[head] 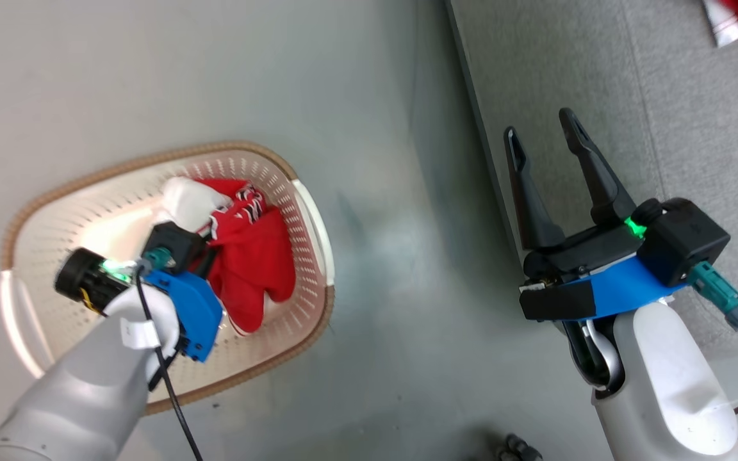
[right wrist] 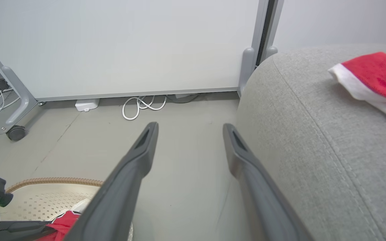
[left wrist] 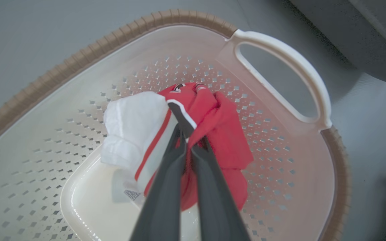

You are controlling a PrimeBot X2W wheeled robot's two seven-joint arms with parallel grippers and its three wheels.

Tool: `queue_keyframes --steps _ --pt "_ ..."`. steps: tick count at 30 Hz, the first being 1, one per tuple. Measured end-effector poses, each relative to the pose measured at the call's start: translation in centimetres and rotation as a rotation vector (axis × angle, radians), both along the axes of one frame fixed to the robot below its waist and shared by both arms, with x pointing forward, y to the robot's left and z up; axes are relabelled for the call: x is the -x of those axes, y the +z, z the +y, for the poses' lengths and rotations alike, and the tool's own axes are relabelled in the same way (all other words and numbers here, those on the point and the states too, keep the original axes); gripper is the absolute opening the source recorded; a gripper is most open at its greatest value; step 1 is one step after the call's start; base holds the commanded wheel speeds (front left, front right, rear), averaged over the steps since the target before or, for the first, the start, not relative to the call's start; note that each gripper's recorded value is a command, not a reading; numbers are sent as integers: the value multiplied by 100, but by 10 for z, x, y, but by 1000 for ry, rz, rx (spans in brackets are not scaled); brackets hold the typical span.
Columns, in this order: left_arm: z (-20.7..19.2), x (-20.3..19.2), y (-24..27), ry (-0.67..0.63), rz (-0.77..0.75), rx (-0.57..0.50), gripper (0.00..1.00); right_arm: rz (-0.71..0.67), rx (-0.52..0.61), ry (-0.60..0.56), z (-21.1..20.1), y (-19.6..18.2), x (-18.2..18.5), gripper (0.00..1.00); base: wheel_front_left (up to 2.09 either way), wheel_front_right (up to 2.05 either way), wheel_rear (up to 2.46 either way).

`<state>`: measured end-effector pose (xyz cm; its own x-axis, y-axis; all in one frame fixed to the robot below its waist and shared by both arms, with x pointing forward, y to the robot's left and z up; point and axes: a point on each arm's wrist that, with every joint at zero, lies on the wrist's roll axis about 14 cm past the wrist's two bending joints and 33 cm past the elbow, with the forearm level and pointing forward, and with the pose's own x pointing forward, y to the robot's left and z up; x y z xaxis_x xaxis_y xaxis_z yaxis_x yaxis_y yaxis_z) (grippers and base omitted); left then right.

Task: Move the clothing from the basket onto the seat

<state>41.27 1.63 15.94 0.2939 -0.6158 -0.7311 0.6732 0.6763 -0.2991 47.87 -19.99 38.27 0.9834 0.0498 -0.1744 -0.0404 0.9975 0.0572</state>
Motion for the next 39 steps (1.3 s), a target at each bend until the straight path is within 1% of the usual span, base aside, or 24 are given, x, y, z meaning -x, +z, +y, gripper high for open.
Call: queue_keyframes --steps 5,10,16,26,32,34,39 --pt "-3 -3 46 36 -72 33 0 -59 -1 17 8 30 6 100 0 0 0" --pt "-16 -14 106 74 -187 116 0 -113 -14 24 15 59 19 100 0 0 0" --pt "-24 -10 171 124 -302 201 0 -138 -27 31 22 80 43 100 0 0 0" --pt "-29 -5 273 192 -518 326 0 -194 -42 100 49 117 73 100 0 0 0" --pt "-25 5 307 228 -589 358 0 -223 -58 158 70 132 86 100 0 0 0" --pt "-24 8 314 220 -609 353 0 -227 -64 173 75 135 89 100 0 0 0" --pt "-24 -1 349 208 -682 352 0 -235 -77 221 92 140 94 100 0 0 0"
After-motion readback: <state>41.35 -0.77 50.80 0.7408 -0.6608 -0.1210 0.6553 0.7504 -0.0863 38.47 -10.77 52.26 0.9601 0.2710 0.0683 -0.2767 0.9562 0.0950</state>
